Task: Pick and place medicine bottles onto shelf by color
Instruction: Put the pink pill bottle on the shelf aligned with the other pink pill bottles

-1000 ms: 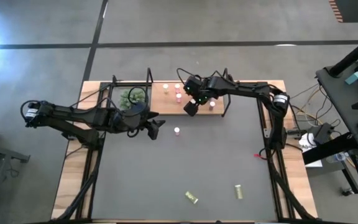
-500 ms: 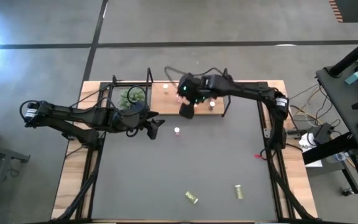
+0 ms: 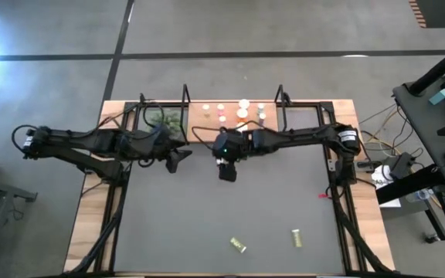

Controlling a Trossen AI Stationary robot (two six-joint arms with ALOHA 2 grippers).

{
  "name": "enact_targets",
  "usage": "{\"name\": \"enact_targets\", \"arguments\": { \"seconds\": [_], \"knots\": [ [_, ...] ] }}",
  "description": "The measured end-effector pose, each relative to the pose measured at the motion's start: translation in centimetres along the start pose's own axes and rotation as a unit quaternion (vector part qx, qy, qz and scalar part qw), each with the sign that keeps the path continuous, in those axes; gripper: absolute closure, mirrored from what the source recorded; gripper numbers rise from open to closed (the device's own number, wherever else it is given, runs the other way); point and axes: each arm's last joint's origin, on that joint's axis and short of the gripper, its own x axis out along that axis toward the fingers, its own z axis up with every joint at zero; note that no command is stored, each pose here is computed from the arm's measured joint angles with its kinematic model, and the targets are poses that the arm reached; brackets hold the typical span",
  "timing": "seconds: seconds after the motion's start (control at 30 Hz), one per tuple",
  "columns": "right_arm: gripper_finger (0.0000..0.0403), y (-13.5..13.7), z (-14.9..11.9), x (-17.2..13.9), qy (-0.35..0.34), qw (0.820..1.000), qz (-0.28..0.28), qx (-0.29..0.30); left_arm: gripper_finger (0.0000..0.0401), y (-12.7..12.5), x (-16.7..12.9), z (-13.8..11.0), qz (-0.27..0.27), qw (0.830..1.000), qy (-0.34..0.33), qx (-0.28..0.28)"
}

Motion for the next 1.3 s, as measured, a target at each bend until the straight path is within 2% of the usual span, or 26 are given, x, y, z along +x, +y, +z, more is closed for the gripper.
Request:
{"name": "enact_targets", "arguments": {
  "seconds": [0.2,0.43,0.67,0.87,1.3],
  "knots": [
    [0.0139,0.5,-1.3,1.6,-0.013,1.000,0.003,0.026,0.0170,0.4,-0.7,-0.1,-0.005,1.000,-0.005,-0.012],
    [0.0122,0.5,-2.6,2.8,-0.016,0.998,0.003,0.057,0.0170,0.3,0.1,-0.4,0.008,1.000,0.008,-0.004],
    [0.0117,0.2,-3.2,3.8,-0.048,0.997,0.002,0.059,0.0170,0.0,1.4,-0.9,0.023,0.999,0.023,0.004],
    [0.0117,-0.4,-4.4,4.8,-0.051,0.996,-0.040,0.055,0.0170,-0.1,2.2,-1.1,0.032,0.999,0.030,0.008],
    [0.0117,-0.4,-5.1,5.6,-0.087,0.993,-0.037,0.063,0.0170,-0.3,2.0,-0.7,0.027,1.000,0.011,0.002]
  ]
}}
